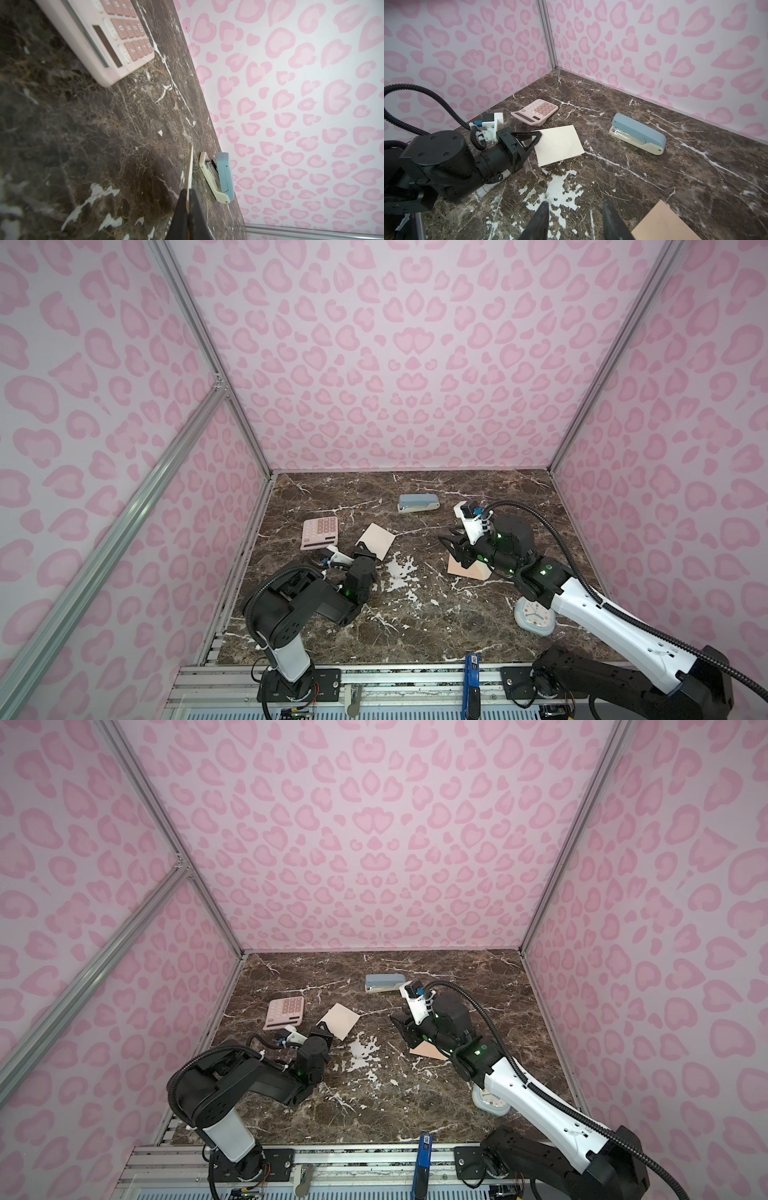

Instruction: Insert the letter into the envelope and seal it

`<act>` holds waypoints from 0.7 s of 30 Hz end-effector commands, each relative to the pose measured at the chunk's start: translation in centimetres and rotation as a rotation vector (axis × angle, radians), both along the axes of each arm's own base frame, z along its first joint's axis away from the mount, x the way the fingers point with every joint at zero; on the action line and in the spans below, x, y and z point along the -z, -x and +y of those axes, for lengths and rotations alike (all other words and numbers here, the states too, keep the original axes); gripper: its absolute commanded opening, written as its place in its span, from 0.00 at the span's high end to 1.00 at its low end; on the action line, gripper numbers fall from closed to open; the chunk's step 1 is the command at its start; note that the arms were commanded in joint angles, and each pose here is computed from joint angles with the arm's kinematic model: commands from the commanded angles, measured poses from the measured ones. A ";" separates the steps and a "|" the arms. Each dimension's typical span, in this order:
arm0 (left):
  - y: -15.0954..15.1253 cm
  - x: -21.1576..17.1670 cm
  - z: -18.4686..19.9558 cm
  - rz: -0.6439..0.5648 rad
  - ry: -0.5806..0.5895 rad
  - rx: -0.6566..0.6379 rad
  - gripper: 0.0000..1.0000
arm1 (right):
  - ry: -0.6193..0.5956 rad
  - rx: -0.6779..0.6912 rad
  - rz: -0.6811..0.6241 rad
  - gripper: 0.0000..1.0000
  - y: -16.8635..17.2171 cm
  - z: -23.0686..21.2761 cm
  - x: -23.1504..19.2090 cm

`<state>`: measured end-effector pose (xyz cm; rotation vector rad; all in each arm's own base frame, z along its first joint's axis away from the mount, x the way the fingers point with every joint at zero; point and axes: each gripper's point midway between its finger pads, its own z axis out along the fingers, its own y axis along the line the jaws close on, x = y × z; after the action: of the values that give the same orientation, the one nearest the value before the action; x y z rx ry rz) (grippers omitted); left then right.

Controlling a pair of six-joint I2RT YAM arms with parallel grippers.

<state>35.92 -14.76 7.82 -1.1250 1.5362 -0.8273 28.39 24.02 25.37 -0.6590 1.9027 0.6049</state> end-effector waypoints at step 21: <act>0.4 -1.5 0.0 0.063 -0.003 -0.025 0.21 | 0.023 0.017 -0.025 0.56 -0.1 -0.5 0.1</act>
<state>35.80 -15.29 9.67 -1.1739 1.5518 -0.8406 28.43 23.71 25.33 -0.6635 1.8975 0.5782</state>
